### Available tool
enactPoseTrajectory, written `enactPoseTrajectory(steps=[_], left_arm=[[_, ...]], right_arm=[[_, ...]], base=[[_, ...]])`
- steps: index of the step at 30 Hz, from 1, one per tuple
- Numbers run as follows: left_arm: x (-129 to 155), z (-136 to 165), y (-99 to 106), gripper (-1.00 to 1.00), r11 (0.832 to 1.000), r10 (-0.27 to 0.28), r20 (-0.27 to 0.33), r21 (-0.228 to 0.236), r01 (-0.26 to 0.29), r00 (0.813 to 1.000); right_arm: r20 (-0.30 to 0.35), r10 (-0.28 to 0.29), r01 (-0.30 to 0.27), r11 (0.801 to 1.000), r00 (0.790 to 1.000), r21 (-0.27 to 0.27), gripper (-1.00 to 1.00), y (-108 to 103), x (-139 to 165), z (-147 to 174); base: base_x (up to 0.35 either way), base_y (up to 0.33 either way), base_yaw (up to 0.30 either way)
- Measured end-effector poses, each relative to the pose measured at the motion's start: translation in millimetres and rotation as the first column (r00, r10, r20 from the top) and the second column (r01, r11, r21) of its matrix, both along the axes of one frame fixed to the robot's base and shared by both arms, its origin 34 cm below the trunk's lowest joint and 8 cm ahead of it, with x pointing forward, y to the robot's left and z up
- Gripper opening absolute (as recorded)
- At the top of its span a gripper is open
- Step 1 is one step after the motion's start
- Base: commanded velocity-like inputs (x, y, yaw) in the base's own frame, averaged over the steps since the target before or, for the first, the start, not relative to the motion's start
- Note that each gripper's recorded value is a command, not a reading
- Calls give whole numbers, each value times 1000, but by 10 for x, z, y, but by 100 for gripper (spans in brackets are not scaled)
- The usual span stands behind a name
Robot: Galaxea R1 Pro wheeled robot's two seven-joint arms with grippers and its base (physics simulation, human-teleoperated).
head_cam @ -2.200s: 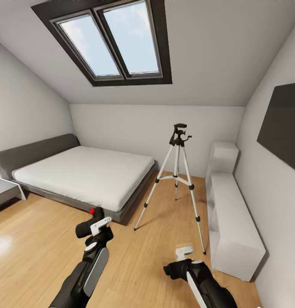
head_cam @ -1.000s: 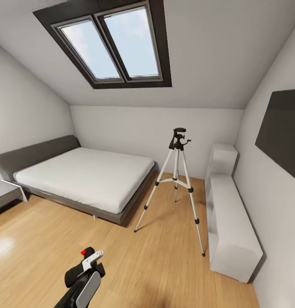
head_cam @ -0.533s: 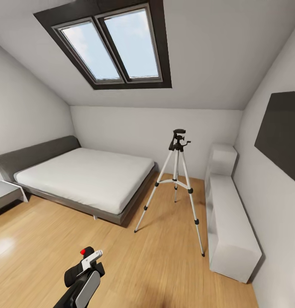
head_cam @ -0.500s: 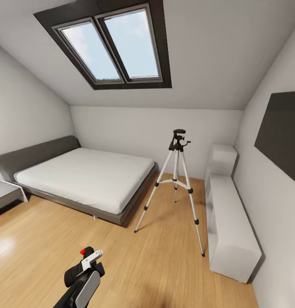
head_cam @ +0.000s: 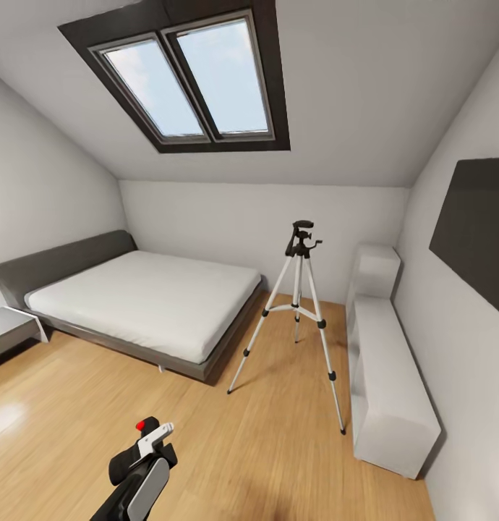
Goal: Attach the digital camera to the camera tripod in the bedroom.
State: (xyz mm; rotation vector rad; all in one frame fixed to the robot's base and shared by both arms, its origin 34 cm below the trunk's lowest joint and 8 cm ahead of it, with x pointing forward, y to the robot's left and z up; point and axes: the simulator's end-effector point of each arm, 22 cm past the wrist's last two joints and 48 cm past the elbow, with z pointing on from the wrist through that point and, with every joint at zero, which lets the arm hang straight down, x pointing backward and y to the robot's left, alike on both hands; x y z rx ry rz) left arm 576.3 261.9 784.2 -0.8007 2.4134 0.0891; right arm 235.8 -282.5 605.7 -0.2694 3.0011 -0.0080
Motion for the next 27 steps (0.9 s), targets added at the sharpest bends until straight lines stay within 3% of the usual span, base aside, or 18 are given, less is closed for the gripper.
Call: enactPoseTrajectory(steps=[9,19,25,27], left_arm=[[21,88,-51,-100,1000,-14,27,-23,14,1000],[224,350,-87,-100,999,-5,159,-48,13,987],[463,698,-169,-100,997,-34,258,-63,51,965],[461,694,-154,-100,997,-34,258,-61,51,966]], right_arm=[[0,2,-2,1000,1000,0,100,0,-35,70],[0,3,-3,1000,1000,-1,100,-1,-77,140],[9,0,0,1000,1000,-2,100,-4,-72,175],[10,0,0,1000,1000,-2,100,-4,-69,175]], base=[[0,0,0],[0,0,0],[0,0,0],[0,0,0]])
